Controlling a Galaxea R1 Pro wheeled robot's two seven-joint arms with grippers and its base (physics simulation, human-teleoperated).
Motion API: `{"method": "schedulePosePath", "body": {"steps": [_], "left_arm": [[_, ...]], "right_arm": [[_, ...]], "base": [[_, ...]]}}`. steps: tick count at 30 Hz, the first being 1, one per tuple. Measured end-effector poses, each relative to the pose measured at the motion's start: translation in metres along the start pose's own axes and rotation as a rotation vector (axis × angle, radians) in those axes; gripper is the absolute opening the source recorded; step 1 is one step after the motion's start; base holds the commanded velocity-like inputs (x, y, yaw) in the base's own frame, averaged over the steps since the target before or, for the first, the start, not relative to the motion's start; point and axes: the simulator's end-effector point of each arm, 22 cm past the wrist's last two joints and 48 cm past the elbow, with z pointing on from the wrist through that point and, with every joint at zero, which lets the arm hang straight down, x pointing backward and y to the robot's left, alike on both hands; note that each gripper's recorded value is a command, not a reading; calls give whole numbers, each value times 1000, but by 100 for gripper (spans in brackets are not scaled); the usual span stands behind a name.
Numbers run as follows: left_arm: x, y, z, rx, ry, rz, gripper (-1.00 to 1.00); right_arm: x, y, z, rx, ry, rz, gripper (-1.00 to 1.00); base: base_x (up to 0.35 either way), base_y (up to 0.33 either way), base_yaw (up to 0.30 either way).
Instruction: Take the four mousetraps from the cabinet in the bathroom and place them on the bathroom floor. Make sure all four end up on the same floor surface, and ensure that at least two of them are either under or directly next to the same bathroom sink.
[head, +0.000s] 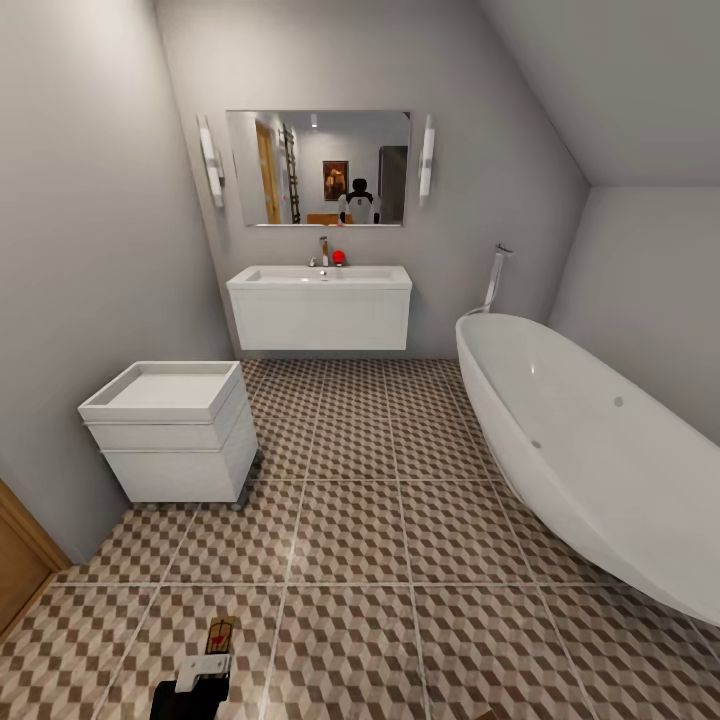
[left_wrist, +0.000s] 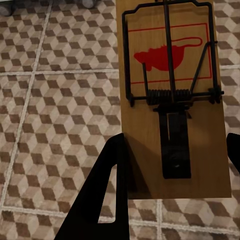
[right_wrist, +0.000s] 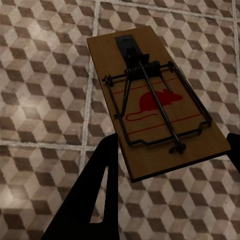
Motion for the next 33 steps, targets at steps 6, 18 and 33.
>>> {"method": "schedulePosePath", "body": {"steps": [6, 18, 33], "left_arm": [[0, 0, 0, 0, 0, 0, -100], [0, 0, 0, 0, 0, 0, -100], [0, 0, 0, 0, 0, 0, -100]], "right_arm": [[0, 0, 0, 0, 0, 0, -100], [0, 0, 0, 0, 0, 0, -100], [0, 0, 0, 0, 0, 0, -100]], "base": [[0, 0, 0], [0, 0, 0], [0, 0, 0]]}}
